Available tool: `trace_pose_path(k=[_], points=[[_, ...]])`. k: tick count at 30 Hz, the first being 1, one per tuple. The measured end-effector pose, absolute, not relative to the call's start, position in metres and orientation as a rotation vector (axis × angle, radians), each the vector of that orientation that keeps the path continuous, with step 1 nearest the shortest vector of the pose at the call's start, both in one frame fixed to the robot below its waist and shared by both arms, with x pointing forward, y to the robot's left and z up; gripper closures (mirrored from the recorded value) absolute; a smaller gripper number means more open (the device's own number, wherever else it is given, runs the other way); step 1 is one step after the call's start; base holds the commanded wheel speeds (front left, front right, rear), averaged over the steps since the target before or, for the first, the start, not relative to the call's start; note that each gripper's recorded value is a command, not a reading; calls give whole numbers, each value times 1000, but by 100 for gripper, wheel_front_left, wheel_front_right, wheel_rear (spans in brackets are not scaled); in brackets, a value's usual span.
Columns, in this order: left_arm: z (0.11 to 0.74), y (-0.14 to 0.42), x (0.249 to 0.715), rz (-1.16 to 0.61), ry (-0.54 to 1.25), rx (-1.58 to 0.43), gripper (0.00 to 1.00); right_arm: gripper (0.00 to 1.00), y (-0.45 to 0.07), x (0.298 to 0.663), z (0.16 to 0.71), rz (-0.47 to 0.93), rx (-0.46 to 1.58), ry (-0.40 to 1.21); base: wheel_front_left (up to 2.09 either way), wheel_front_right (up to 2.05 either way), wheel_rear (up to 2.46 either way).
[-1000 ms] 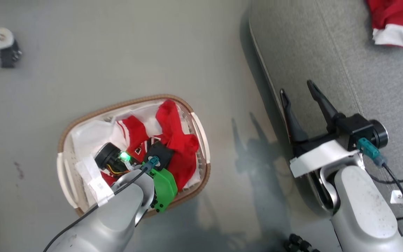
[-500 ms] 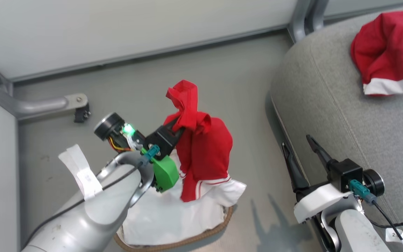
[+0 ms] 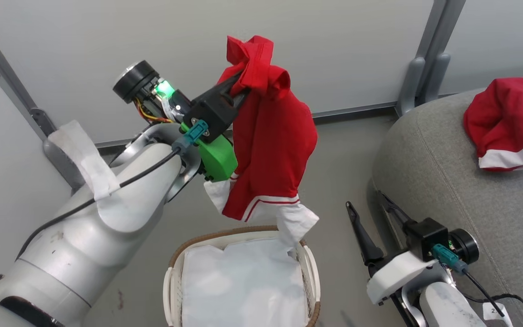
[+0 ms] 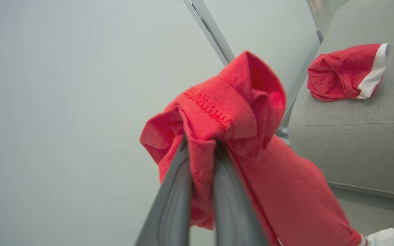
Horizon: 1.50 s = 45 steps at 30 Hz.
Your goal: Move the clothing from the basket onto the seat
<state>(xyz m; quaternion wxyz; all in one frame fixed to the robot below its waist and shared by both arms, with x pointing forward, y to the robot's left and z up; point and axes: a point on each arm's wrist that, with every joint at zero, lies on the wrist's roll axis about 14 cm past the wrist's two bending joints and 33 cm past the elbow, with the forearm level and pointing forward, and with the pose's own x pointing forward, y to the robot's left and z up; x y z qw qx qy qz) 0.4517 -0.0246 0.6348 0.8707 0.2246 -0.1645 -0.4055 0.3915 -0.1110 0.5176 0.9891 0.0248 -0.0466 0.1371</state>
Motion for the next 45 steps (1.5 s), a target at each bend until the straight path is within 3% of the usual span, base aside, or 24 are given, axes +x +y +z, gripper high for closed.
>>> trace_pose_path(k=[11, 20, 29, 30, 31, 32, 33, 34, 45], points=[[686, -27, 448, -829, -451, 508, 100, 0, -71, 393, 543, 399, 36, -157, 0, 0, 0], [707, -40, 427, -867, -524, 509, 100, 0, -41, 389, 546, 492, 49, -157, 0, 0, 0], [720, -60, 396, -943, -597, 496, 100, 0, -30, 408, 558, 521, -4, -176, 0, 0, 0], [720, -61, 394, -946, -599, 490, 100, 9, -29, 409, 559, 524, -7, -177, 0, 0, 0], [721, -62, 392, -950, -603, 487, 100, 51, -27, 411, 562, 530, -11, -183, 0, 0, 0], [722, -62, 390, -952, -605, 483, 100, 60, -24, 413, 565, 537, -15, -189, 0, 0, 0], [723, -61, 389, -952, -606, 481, 100, 87, -22, 414, 567, 543, -16, -194, 0, 0, 0], [723, -60, 389, -950, -606, 481, 100, 100, -20, 414, 570, 550, -14, -200, 0, 0, 0], [695, -25, 409, -853, -495, 418, 100, 100, -12, 411, 574, 572, 5, -213, 0, 0, 0]])
